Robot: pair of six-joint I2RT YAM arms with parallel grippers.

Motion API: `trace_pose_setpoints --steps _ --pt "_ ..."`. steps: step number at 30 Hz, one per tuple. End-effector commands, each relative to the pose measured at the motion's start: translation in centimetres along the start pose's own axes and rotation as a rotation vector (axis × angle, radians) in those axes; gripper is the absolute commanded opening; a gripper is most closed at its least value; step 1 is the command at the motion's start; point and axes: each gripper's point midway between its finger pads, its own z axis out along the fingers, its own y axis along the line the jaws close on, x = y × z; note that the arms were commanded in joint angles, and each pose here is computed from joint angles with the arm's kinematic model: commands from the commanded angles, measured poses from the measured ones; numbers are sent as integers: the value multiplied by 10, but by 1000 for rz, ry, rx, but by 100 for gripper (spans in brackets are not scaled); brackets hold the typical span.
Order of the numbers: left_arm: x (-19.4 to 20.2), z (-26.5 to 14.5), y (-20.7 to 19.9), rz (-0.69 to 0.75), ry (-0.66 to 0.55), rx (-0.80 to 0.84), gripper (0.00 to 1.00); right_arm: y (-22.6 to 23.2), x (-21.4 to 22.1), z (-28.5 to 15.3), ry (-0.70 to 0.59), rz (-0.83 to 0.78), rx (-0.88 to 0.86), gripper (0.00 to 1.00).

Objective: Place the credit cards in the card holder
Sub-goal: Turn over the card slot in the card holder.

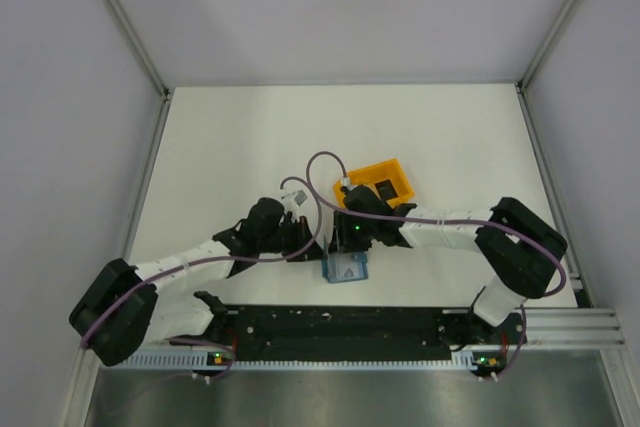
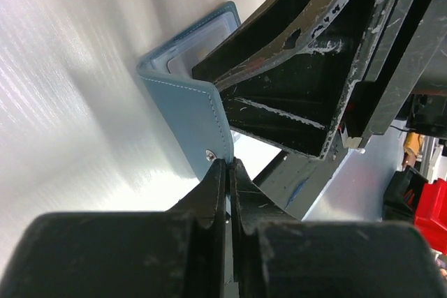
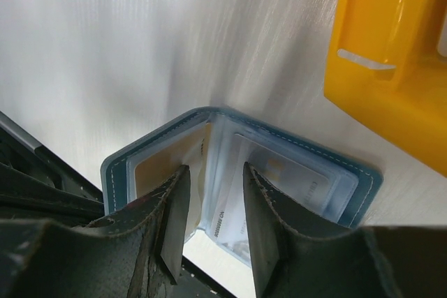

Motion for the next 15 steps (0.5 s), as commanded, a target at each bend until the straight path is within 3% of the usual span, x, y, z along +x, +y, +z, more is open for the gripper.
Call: trace_pose_setpoints --steps 1,7,15 --pt "2 4 13 25 12 -86 2 6 -2 -3 -22 -7 -17 40" --pt "4 4 22 12 13 -151 9 6 -5 -8 -47 -5 -13 42" --pt "2 6 21 12 13 -163 9 21 -21 -36 -141 -11 -68 45"
